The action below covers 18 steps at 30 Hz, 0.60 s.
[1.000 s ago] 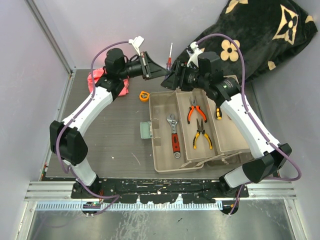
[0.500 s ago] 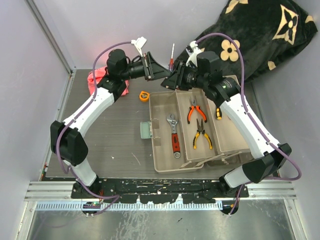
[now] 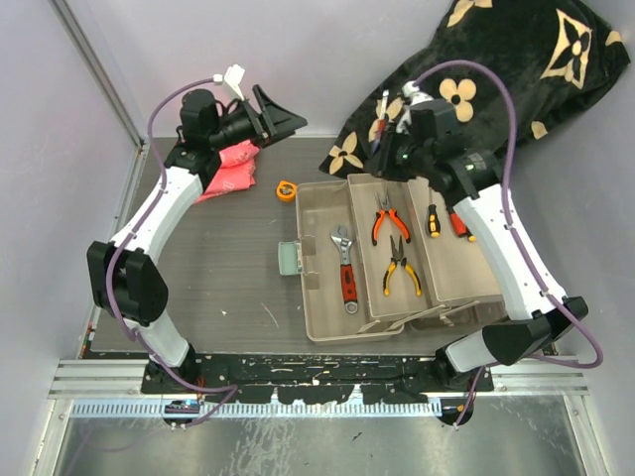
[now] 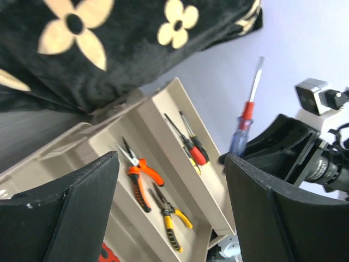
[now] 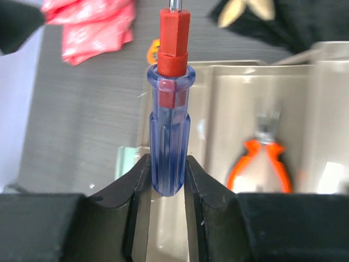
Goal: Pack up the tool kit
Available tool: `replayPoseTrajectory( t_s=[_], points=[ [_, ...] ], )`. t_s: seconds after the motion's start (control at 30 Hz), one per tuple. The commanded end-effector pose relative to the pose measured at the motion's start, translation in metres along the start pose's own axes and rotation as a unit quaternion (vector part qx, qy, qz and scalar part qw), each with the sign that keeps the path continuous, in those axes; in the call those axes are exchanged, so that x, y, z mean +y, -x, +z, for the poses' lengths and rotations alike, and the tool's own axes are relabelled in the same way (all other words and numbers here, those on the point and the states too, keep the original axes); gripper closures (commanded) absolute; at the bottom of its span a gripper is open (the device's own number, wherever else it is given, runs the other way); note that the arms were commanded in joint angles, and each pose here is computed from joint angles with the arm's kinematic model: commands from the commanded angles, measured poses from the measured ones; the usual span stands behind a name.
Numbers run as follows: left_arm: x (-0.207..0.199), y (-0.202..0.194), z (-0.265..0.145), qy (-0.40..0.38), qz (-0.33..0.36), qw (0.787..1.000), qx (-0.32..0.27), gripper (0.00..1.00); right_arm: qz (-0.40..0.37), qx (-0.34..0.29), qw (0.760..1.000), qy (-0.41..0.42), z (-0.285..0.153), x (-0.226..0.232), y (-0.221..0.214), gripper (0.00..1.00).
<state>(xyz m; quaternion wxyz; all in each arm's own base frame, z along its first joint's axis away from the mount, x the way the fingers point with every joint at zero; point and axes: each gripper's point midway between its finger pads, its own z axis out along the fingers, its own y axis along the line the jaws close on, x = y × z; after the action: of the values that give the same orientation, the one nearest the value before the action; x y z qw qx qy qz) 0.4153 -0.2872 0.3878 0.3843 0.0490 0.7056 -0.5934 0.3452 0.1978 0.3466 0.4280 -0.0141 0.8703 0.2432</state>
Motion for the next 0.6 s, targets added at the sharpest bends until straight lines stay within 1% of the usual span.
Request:
replayPoseTrajectory(
  t_s=[0.0, 0.07, 0.13, 0.23, 0.57],
  points=[
    [-0.007, 0.02, -0.021, 0.01, 0.038, 0.999, -0.028, 0.21, -0.013, -0.029, 0.988, -0.15, -0.066, -0.07, 0.023, 0.99],
    [-0.002, 0.014, -0.023, 0.017, 0.038, 0.999, -0.02, 0.21, -0.01, -0.012, 0.98, -0.199, -0.079, -0.098, 0.016, 0.99],
    [0.001, 0.008, -0.024, 0.02, 0.037, 0.999, -0.012, 0.22, -0.009, 0.006, 0.975, -0.223, -0.086, -0.116, 0.005, 0.99],
    [0.006, 0.004, -0.025, 0.026, 0.035, 0.999, -0.006, 0.23, -0.001, 0.025, 0.975, -0.222, -0.086, -0.125, -0.011, 0.99],
    [0.008, -0.004, -0.029, 0.029, 0.034, 0.999, 0.004, 0.26, 0.016, 0.094, 0.972, -0.215, -0.061, -0.138, -0.06, 0.99]
  ],
)
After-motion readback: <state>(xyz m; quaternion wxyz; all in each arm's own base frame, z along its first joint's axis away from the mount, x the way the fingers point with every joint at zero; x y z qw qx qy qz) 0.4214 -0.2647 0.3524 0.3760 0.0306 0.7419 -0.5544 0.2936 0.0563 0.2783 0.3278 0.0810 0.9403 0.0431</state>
